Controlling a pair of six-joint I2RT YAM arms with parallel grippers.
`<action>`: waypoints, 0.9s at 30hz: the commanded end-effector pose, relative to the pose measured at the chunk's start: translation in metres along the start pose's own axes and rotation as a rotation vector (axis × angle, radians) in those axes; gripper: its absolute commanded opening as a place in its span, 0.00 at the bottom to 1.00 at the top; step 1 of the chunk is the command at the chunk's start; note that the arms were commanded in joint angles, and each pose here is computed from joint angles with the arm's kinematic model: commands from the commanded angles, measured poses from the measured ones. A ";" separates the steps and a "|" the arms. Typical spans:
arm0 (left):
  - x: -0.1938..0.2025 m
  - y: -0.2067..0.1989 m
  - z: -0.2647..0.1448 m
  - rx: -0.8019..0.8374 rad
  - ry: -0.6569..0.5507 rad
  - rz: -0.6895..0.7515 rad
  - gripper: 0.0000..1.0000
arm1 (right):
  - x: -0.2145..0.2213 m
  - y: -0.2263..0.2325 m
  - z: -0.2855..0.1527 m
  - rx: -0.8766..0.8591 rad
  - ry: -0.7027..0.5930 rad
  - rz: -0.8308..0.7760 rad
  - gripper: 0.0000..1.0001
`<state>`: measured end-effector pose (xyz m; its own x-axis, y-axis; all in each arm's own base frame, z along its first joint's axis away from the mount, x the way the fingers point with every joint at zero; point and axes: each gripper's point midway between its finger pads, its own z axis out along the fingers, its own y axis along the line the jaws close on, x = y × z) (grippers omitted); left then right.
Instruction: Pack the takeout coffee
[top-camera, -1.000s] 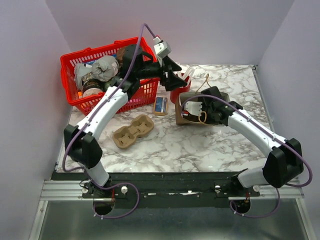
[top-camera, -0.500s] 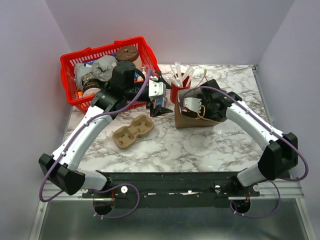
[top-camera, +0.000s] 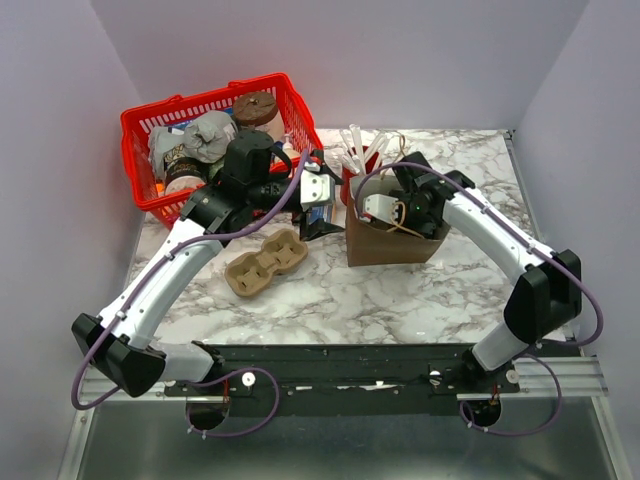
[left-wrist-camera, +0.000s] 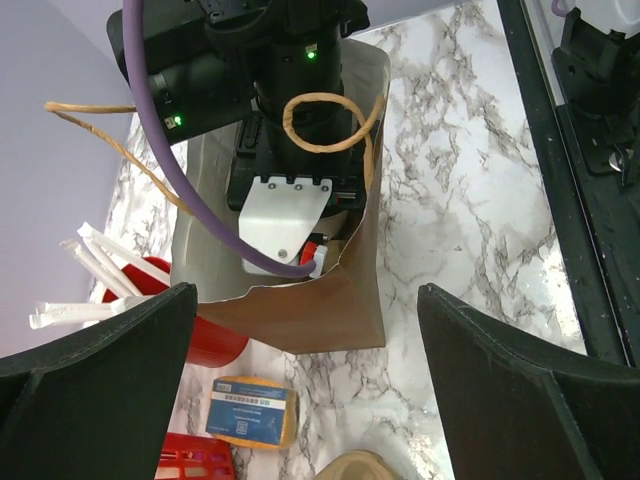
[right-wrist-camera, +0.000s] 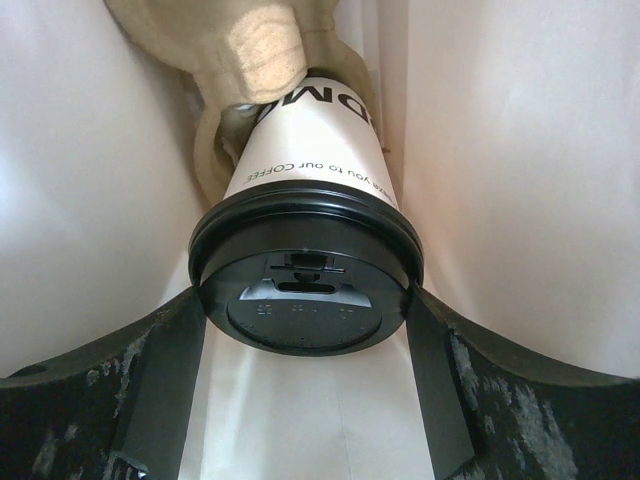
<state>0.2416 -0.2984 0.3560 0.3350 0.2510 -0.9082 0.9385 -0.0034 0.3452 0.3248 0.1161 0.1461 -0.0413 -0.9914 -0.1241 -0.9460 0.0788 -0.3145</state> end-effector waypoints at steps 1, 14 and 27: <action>-0.006 -0.002 -0.007 -0.024 0.006 0.020 0.99 | 0.004 0.017 0.017 -0.114 0.030 0.020 0.01; -0.001 -0.002 -0.005 -0.032 0.011 0.003 0.99 | 0.008 0.013 0.037 -0.089 0.065 0.044 0.01; -0.002 -0.001 -0.005 -0.034 0.009 0.003 0.99 | 0.006 0.014 0.041 -0.085 0.054 0.075 0.01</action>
<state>0.2429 -0.2949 0.3492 0.3110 0.2736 -0.9102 0.9440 0.0222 0.3293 0.3357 0.1169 0.1404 -0.0881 -0.9896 -0.1136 -0.9379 0.1208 -0.3253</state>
